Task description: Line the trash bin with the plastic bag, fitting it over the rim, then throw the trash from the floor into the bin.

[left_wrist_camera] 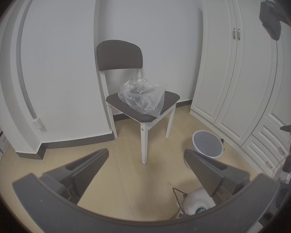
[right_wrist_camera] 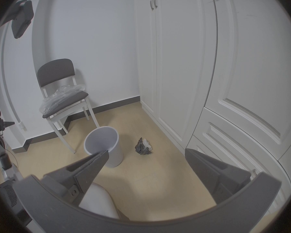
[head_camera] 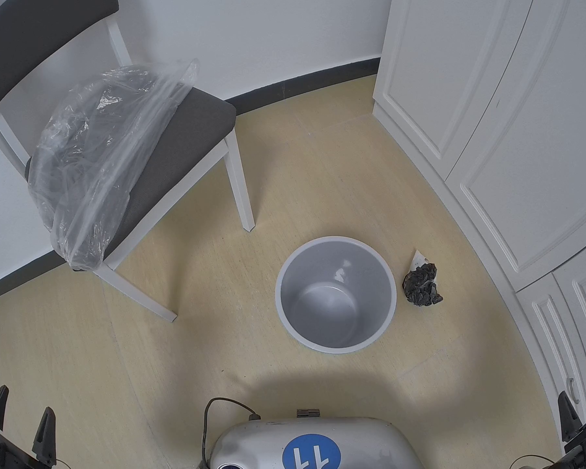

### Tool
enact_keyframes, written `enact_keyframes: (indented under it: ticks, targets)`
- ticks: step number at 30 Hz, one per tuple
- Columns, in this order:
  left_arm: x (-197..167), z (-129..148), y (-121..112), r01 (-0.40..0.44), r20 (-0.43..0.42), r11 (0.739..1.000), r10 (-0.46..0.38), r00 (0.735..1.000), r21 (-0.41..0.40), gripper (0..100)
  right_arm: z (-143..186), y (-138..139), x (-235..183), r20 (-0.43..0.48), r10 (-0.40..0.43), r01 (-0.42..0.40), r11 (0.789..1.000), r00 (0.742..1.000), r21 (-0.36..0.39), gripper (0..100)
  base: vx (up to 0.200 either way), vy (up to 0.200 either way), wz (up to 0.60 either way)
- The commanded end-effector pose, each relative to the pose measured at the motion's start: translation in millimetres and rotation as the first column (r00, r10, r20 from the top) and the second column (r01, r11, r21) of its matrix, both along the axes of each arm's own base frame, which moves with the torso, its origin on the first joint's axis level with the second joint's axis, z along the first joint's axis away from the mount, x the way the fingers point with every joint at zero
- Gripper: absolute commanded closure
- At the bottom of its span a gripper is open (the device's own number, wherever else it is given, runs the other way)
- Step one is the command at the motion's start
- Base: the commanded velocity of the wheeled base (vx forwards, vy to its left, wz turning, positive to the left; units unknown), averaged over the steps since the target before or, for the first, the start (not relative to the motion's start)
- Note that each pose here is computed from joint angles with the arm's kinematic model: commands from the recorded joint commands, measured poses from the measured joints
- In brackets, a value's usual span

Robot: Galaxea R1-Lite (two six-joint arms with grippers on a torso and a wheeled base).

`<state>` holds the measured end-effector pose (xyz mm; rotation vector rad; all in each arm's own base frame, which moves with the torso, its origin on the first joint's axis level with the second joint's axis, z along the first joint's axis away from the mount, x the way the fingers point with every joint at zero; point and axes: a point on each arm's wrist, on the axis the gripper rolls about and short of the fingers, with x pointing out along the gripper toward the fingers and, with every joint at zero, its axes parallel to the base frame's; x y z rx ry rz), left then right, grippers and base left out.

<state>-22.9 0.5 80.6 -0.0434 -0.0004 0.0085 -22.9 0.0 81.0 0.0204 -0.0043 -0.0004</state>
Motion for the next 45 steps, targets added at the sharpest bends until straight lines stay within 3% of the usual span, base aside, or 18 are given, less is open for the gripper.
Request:
enact_keyframes:
  ticks: [1, 9, 11, 12, 13, 14, 15, 18, 21, 27, 30, 34, 38, 45]
  targets:
    - [0.1, -5.0, 0.1, -0.005, 0.001, 1.000, 0.005, 1.000, -0.004, 0, -4.8, 0.0, 0.0, 0.000, -0.001, 0.001, 1.000, 1.000, 0.004, 0, 0.000, 0.000, 0.00]
    - [0.1, -3.4, -0.1, 0.002, 0.016, 0.999, -0.002, 1.000, 0.045, 0, -4.7, 0.2, 0.0, 0.002, 0.006, -0.006, 0.999, 1.000, -0.040, 0, 0.000, 0.000, 0.00]
    - [-4.4, 17.5, 0.0, 0.006, 0.151, 1.000, -0.004, 0.989, -0.011, 0, 14.0, 0.2, -4.0, 0.117, 0.010, -0.014, 0.999, 0.993, 0.035, 0, 0.000, 0.000, 0.00]
    - [-5.7, 22.2, 0.0, 0.009, 0.179, 0.999, -0.004, 0.984, -0.030, 0, 19.5, 0.3, -5.5, 0.147, 0.011, -0.020, 0.998, 0.989, 0.060, 0, 0.000, 0.000, 0.00]
    - [-12.7, 41.2, -0.3, 0.055, 0.282, 0.992, -0.020, 0.959, -0.114, 0, 49.5, 0.7, -17.2, 0.282, 0.030, -0.089, 0.976, 0.959, 0.197, 0, 0.000, 0.000, 0.00]
    - [-12.7, 41.2, -0.3, 0.055, 0.282, 0.992, -0.020, 0.959, -0.114, 0, 49.5, 0.7, -17.2, 0.282, 0.030, -0.089, 0.976, 0.959, 0.197, 0, 0.000, 0.000, 0.00]
    - [-18.2, 51.1, -2.2, 0.128, 0.298, 0.990, -0.108, 0.948, -0.051, 0, 65.7, 2.2, -24.9, 0.306, 0.066, -0.121, 0.979, 0.950, 0.163, 0, 0.000, 0.000, 0.00]
    - [-23.7, 58.7, -4.1, 0.180, 0.282, 0.981, -0.194, 0.940, 0.076, 0, 68.9, 3.2, -25.0, 0.271, 0.107, -0.103, 0.994, 0.957, -0.029, 0, 0.000, 0.000, 0.00]
    - [-23.4, 73.9, -4.4, 0.175, 0.256, 0.976, -0.203, 0.945, 0.127, 0, 88.4, 3.6, -10.4, 0.215, 0.110, -0.101, 0.994, 0.971, -0.052, 0, 0.000, 0.000, 0.00]
    - [-6.8, 119.2, -4.4, 0.148, 0.209, 0.983, -0.167, 0.963, 0.105, 0, 149.5, 2.7, 20.6, 0.270, 0.062, -0.070, 0.997, 0.961, 0.019, 0, 0.000, 0.000, 0.00]
    - [14.6, 131.8, -4.5, 0.056, 0.149, 0.994, -0.069, 0.986, 0.092, 0, 176.3, -0.4, 44.6, 0.310, -0.014, -0.010, 0.997, 0.951, 0.077, 0, 0.000, 0.000, 0.00]
    - [28.9, 140.5, -2.8, -0.024, 0.132, 0.995, 0.012, 0.991, 0.092, 0, 187.3, -3.6, 61.3, 0.305, -0.081, 0.048, 0.992, 0.949, 0.117, 0, 0.000, 0.000, 0.00]
    - [45.7, 150.0, 0.1, -0.026, 0.089, 0.996, 0.018, 0.996, 0.080, 0, 190.4, -6.3, 75.5, 0.270, -0.147, 0.111, 0.983, 0.952, 0.143, 0, 0.000, 0.000, 0.00]
    - [64.5, 145.3, 3.0, -0.010, 0.002, 0.998, 0.010, 1.000, 0.070, 0, 187.5, -6.9, 93.3, 0.224, -0.168, 0.123, 0.971, 0.960, 0.204, 0, 0.000, 0.000, 0.00]
